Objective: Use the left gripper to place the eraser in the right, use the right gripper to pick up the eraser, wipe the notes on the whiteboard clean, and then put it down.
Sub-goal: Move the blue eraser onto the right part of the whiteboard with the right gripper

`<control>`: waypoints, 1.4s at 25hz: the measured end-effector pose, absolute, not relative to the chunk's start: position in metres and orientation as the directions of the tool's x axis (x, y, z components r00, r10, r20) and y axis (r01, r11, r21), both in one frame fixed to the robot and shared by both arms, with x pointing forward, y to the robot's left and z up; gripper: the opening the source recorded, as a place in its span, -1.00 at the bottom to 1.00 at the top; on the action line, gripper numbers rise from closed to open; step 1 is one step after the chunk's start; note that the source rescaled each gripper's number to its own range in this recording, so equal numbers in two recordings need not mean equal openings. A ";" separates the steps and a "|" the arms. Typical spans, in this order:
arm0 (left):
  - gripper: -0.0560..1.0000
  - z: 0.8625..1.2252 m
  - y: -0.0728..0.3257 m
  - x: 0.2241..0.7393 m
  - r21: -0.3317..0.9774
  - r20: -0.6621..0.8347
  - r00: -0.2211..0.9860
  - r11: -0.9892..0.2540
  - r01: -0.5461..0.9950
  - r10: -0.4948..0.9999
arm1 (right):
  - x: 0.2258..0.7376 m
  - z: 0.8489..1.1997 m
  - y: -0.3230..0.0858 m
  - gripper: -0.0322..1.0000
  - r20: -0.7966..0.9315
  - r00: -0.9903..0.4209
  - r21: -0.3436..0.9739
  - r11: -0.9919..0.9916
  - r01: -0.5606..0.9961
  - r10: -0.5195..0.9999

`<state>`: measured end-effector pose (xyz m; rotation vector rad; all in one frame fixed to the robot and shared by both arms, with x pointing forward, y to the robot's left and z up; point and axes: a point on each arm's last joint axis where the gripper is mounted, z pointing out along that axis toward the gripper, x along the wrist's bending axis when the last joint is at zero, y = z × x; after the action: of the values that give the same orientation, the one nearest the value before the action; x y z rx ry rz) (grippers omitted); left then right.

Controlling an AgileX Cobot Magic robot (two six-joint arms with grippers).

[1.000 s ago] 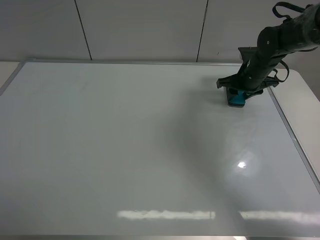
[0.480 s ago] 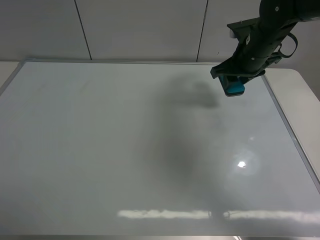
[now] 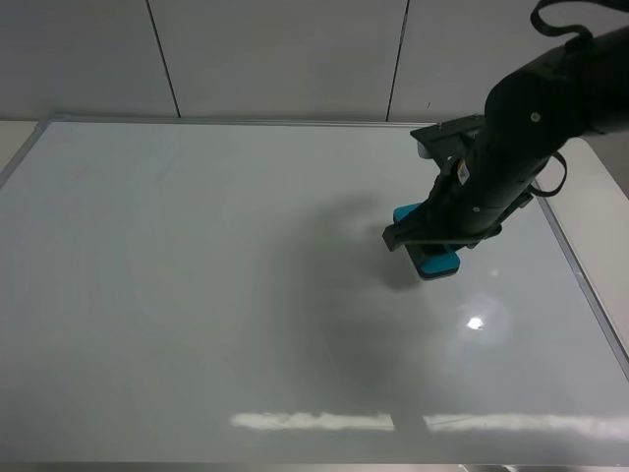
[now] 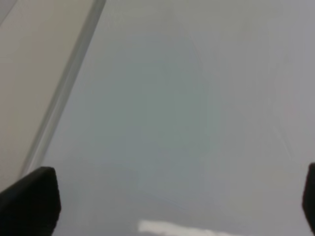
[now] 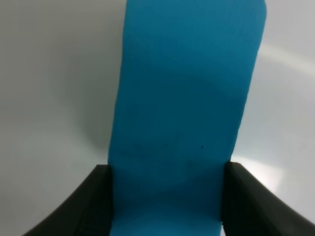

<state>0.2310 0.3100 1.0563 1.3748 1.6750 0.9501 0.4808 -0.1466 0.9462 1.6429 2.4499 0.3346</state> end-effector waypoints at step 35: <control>1.00 1.056 0.310 0.231 0.894 -0.095 -0.136 0.145 0.424 0.986 | 0.438 0.904 -0.186 0.22 0.096 -0.182 0.336 0.140 0.931 0.979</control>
<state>0.2310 0.3101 1.0563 1.3748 1.6750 0.9505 0.4380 -0.1856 0.9038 1.9084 2.2580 0.4861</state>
